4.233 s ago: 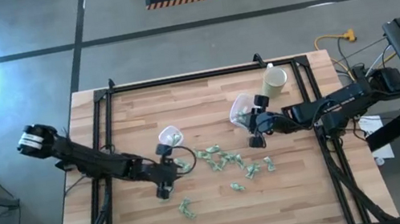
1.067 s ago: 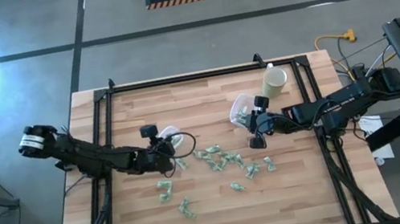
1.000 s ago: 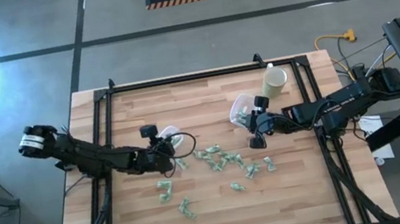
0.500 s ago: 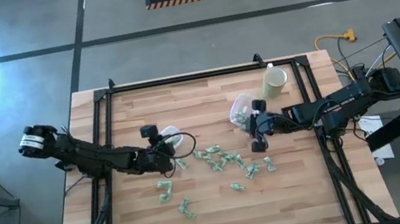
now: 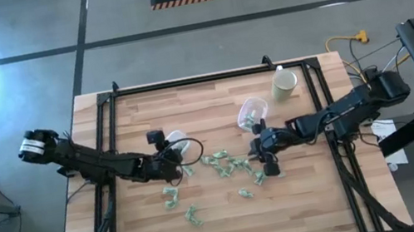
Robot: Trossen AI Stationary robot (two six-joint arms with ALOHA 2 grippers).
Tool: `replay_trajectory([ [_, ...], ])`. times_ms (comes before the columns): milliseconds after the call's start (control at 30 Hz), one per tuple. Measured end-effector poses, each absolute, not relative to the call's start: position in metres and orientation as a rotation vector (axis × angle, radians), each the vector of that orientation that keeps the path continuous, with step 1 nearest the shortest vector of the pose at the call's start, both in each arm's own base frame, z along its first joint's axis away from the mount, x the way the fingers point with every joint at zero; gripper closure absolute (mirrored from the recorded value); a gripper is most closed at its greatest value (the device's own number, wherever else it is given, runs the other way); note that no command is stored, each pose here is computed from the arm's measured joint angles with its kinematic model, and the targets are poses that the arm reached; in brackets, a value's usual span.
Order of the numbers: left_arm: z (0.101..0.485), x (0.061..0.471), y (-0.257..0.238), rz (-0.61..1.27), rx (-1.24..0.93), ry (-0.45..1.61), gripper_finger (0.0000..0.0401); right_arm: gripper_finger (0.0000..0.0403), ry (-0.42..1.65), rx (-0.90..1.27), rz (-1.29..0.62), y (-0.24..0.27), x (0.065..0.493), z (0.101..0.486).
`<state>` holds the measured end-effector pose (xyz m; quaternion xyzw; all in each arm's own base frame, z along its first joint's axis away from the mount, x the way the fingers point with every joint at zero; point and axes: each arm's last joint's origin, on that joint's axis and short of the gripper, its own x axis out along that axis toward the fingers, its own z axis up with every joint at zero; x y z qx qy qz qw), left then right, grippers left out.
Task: Pick and place items into bin
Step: Put the stevia packet into the right transparent bin
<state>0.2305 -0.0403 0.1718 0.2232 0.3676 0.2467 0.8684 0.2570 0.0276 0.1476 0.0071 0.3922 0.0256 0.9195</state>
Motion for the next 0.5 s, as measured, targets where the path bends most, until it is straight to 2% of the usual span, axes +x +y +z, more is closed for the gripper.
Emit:
replay_trajectory([
  [500,0.179,0.223,-0.043,0.506,0.438,0.744,0.0256,0.0287,0.860,0.062,0.066,0.032,0.271,0.124],
])
